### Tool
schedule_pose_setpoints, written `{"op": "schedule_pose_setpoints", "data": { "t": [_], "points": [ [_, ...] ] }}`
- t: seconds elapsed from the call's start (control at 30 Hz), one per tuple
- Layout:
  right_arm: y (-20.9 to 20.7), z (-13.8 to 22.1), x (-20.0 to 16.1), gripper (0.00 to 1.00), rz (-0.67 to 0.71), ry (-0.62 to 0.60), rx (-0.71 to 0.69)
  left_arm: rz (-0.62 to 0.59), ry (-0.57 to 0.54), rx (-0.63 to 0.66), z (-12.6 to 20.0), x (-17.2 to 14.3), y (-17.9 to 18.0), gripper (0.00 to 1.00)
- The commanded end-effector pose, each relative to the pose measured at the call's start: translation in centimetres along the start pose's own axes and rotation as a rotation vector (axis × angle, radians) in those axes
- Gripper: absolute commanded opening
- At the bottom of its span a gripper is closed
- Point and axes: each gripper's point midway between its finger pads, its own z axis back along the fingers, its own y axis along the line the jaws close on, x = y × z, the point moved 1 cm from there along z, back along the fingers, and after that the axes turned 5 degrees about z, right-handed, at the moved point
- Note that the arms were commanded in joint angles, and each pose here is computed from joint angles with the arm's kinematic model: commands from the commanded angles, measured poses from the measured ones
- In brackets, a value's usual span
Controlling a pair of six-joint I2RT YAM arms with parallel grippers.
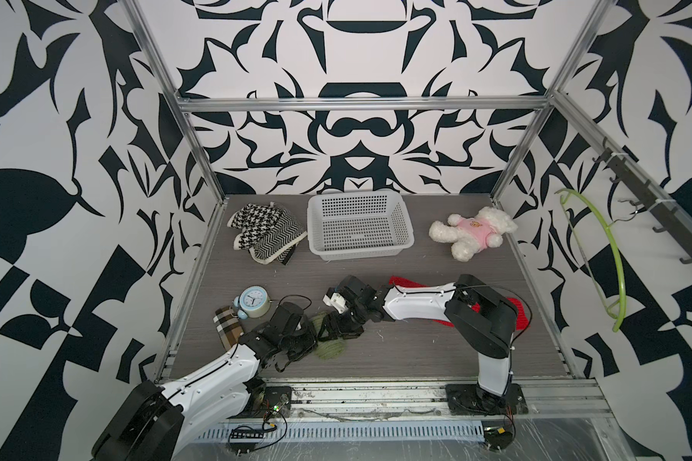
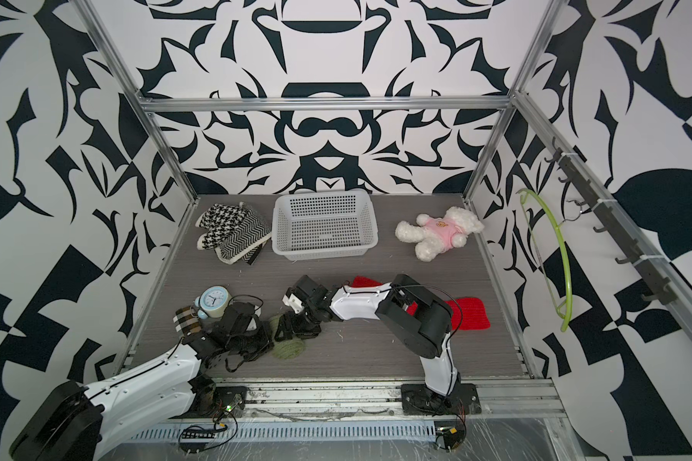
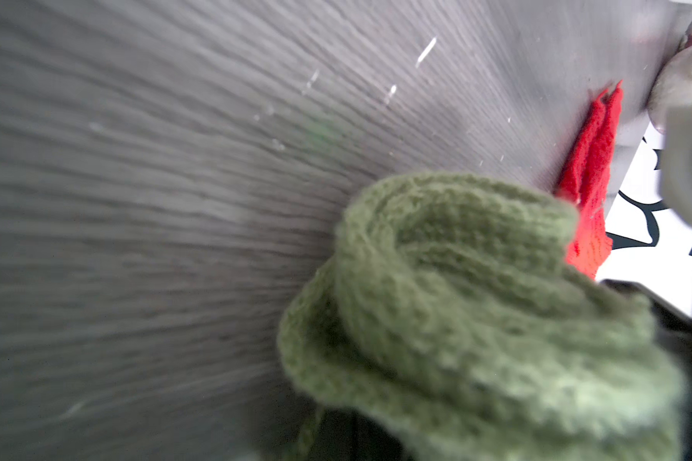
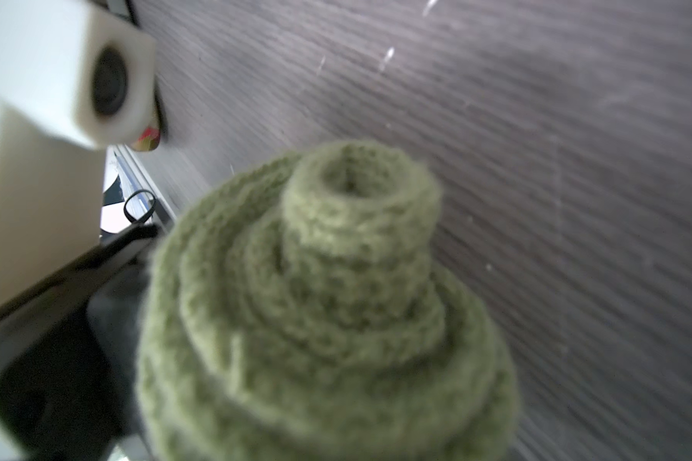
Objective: Roll up the scarf and place it into the basket
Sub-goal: Pick up the scarf at the center of the board.
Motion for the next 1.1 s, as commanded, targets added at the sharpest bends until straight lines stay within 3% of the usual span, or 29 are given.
{"op": "schedule_pose_setpoints", "data": {
  "t": [0.0,0.13,0.33,0.47,0.53,0.6,0.7,0.9,1.07],
  "points": [
    [-1.5,-3.1,-2.4,0.6,-0.01,0.101,-0.081,0.016,0.006,0.021,-0.2,-0.3,0.9,0.0],
    [-1.7,-3.8,-2.6,0.4,-0.017,0.116,-0.097,0.011,0.005,0.02,-0.2,-0.2,0.7,0.0],
    [-1.8,-3.9,-2.8,0.0,-0.012,0.121,-0.109,0.007,0.013,0.018,-0.8,0.0,0.5,0.0],
    [-1.4,-3.1,-2.6,0.0,0.016,0.109,-0.121,-0.017,0.018,0.013,-0.6,0.2,-0.6,0.01],
    [-1.1,-2.3,-2.0,0.0,0.029,0.088,-0.126,-0.06,-0.002,0.027,0.3,0.7,-1.6,0.41],
    [-0.9,-0.7,-0.9,0.0,0.035,0.057,-0.119,-0.136,-0.058,0.072,2.3,1.8,-2.8,0.99],
    [-0.5,2.4,1.3,0.0,0.05,-0.003,-0.117,-0.121,-0.113,0.154,5.0,3.6,-2.4,0.99],
    [1.7,10.6,6.7,0.0,0.112,-0.142,-0.098,-0.12,-0.156,0.077,7.0,4.7,-4.1,0.99],
    [1.5,19.7,13.9,0.0,0.14,-0.341,-0.139,-0.135,-0.155,0.071,7.0,5.3,-4.9,0.99]
  ]
}}
